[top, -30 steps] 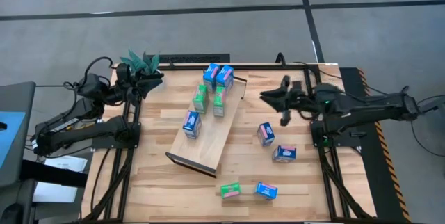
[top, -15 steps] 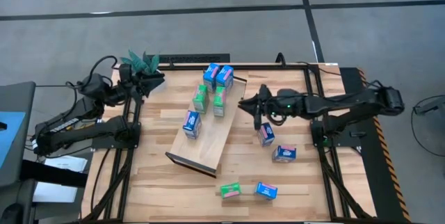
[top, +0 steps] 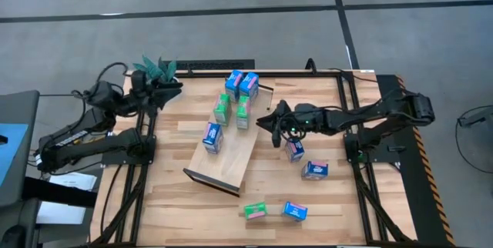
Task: Stack cereal on shelf
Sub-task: Put the top green cereal box on the shelf aligned with the other green cereal box
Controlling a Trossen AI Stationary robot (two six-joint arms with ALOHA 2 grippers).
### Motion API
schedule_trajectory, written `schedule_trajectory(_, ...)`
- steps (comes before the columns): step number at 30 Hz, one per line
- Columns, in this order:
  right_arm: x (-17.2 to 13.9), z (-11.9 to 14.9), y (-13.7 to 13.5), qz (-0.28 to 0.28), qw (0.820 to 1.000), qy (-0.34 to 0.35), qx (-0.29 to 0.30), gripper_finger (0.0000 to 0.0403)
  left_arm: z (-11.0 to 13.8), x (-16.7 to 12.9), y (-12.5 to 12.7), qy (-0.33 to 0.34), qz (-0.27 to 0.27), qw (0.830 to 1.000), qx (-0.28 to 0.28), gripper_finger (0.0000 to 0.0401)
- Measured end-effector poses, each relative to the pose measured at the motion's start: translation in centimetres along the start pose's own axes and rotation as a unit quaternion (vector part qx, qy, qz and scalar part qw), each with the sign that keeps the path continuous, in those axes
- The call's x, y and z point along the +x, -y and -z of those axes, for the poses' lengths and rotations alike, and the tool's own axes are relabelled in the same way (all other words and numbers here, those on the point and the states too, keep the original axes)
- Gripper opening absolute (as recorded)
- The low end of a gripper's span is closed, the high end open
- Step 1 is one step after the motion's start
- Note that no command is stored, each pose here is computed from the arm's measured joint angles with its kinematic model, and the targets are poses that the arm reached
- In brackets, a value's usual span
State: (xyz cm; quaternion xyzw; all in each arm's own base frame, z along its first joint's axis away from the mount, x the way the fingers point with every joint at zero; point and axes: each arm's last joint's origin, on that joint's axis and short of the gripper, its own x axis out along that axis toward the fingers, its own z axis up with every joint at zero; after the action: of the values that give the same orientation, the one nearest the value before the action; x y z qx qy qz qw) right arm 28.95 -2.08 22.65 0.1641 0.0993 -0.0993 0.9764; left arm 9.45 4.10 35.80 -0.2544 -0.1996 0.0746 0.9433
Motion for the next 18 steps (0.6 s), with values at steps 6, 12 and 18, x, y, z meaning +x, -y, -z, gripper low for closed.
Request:
schedule_trajectory(6, 0.1, 0.0, 0.0, -0.002, 1.0, 0.006, 0.019, 0.0098, -0.7, -0.1, 1.0, 0.017, 0.077, 0.997, 0.024, 0.0206)
schedule_trajectory(12, -2.3, -2.6, -0.1, -0.009, 0.998, 0.052, 0.021, 0.0098, -0.9, -0.6, 1.3, 0.015, 0.093, 0.995, 0.025, 0.0206)
schedule_trajectory(18, -5.4, -5.8, 0.1, -0.016, 0.991, 0.131, 0.019, 0.0098, -1.4, -1.8, 2.0, 0.039, 0.111, 0.992, 0.053, 0.0206)
